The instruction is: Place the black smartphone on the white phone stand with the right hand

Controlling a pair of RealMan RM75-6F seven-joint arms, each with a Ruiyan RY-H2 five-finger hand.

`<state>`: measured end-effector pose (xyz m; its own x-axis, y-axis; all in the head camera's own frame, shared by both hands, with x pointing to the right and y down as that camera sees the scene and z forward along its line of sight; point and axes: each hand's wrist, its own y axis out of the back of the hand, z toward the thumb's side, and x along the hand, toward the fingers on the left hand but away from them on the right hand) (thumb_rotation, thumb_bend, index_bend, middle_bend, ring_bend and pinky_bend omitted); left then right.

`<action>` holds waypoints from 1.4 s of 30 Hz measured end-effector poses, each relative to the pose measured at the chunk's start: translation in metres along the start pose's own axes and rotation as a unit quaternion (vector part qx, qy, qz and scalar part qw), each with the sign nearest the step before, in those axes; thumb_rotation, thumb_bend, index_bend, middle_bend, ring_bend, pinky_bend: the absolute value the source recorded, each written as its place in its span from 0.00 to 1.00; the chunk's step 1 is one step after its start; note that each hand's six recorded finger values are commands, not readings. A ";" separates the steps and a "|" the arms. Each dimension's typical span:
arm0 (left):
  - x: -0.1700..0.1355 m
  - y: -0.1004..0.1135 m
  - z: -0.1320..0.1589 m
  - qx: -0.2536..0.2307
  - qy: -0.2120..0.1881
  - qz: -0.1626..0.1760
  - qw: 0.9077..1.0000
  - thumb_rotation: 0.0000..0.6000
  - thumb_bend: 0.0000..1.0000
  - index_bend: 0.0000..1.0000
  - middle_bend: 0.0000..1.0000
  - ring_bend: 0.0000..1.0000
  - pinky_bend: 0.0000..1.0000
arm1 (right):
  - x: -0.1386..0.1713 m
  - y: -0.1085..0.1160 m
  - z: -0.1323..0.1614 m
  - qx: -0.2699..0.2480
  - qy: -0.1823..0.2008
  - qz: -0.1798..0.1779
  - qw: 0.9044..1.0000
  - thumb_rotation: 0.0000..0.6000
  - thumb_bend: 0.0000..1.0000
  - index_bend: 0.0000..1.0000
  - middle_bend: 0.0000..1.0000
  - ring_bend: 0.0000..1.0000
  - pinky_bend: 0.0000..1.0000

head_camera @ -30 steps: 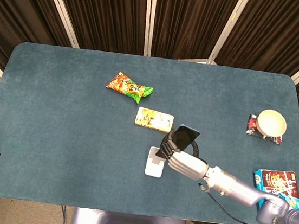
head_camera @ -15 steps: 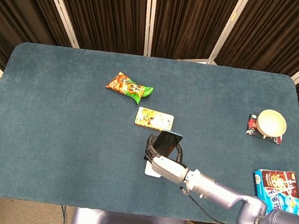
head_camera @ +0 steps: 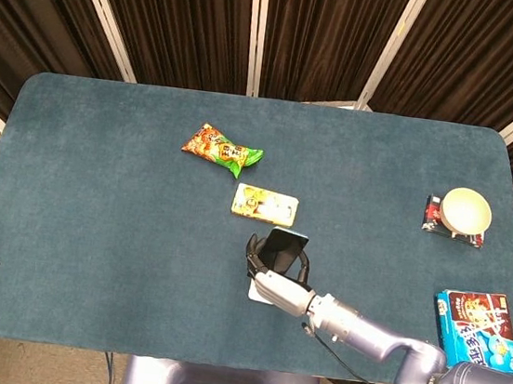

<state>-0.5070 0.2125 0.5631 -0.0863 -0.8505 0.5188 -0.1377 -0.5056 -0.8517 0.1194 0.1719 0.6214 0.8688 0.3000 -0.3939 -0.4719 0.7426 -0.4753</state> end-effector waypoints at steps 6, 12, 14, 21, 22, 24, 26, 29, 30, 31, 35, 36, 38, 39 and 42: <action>0.000 0.001 -0.001 -0.001 0.000 0.001 1.000 1.00 0.00 0.00 0.00 0.00 0.00 | 0.001 0.001 0.006 0.005 0.005 0.000 1.000 1.00 0.62 0.65 0.63 0.46 0.31; -0.001 0.000 0.000 -0.001 -0.003 -0.001 1.000 1.00 0.00 0.00 0.00 0.00 0.00 | 0.000 0.002 0.012 0.008 0.008 0.003 1.000 1.00 0.61 0.64 0.62 0.46 0.32; -0.001 0.000 0.001 -0.001 -0.003 -0.001 1.000 1.00 0.00 0.00 0.00 0.00 0.00 | -0.001 0.003 0.014 0.012 0.009 0.004 1.000 1.00 0.62 0.64 0.62 0.46 0.32; -0.001 0.000 0.002 -0.008 -0.006 -0.005 1.000 1.00 0.00 0.00 0.00 0.00 0.00 | -0.003 0.006 0.021 0.023 0.016 0.003 1.000 1.00 0.61 0.64 0.60 0.46 0.32; -0.001 0.000 0.001 -0.008 -0.007 -0.006 1.000 1.00 0.00 0.00 0.00 0.00 0.00 | -0.004 0.006 0.021 0.024 0.016 0.003 1.000 1.00 0.61 0.63 0.59 0.45 0.31; -0.001 0.000 0.001 -0.009 -0.007 -0.006 1.000 1.00 0.00 0.00 0.00 0.00 0.00 | -0.004 0.007 0.022 0.023 0.015 0.005 1.000 1.00 0.61 0.61 0.53 0.42 0.30; -0.001 0.000 0.001 -0.009 -0.006 -0.006 1.000 1.00 0.00 0.00 0.00 0.00 0.00 | -0.005 0.007 0.022 0.023 0.013 0.006 1.000 1.00 0.59 0.52 0.41 0.34 0.27; -0.001 0.001 0.000 -0.009 -0.006 -0.005 1.000 1.00 0.00 0.00 0.00 0.00 0.00 | -0.005 0.007 0.021 0.020 0.011 0.009 1.000 1.00 0.54 0.37 0.27 0.21 0.21; -0.001 0.001 0.000 -0.009 -0.006 -0.005 1.000 1.00 0.00 0.00 0.00 0.00 0.00 | -0.005 0.007 0.021 0.018 0.010 0.011 1.000 1.00 0.54 0.34 0.24 0.18 0.20; -0.001 0.001 0.000 -0.009 -0.006 -0.005 1.000 1.00 0.00 0.00 0.00 0.00 0.00 | -0.005 0.007 0.021 0.017 0.008 0.011 1.000 1.00 0.52 0.30 0.20 0.14 0.18; -0.001 0.001 0.000 -0.008 -0.007 -0.005 1.000 1.00 0.00 0.00 0.00 0.00 0.00 | -0.004 0.008 0.020 0.013 0.002 0.011 1.000 1.00 0.50 0.24 0.15 0.07 0.17; -0.001 0.001 0.000 -0.008 -0.007 -0.005 1.000 1.00 0.00 0.00 0.00 0.00 0.00 | -0.004 0.008 0.020 0.012 0.001 0.011 1.000 1.00 0.49 0.23 0.14 0.07 0.18; -0.001 0.001 0.000 -0.007 -0.007 -0.005 1.000 1.00 0.00 0.00 0.00 0.00 0.00 | -0.004 0.009 0.020 0.009 -0.003 0.010 1.000 1.00 0.49 0.21 0.14 0.07 0.18; -0.001 0.001 0.000 -0.007 -0.007 -0.006 1.000 1.00 0.00 0.00 0.00 0.00 0.00 | -0.004 0.009 0.019 0.008 -0.004 0.010 1.000 1.00 0.48 0.20 0.14 0.07 0.18; -0.001 0.000 0.001 -0.007 -0.007 -0.006 1.000 1.00 0.00 0.00 0.00 0.00 0.00 | -0.003 0.010 0.019 0.005 -0.008 0.010 1.000 1.00 0.48 0.19 0.13 0.06 0.18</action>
<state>-0.5061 0.2131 0.5621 -0.0700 -0.8466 0.5275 -0.1533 -0.5134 -0.8443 0.1155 0.1895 0.6327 0.8616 0.3238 -0.3909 -0.4877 0.7418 -0.4603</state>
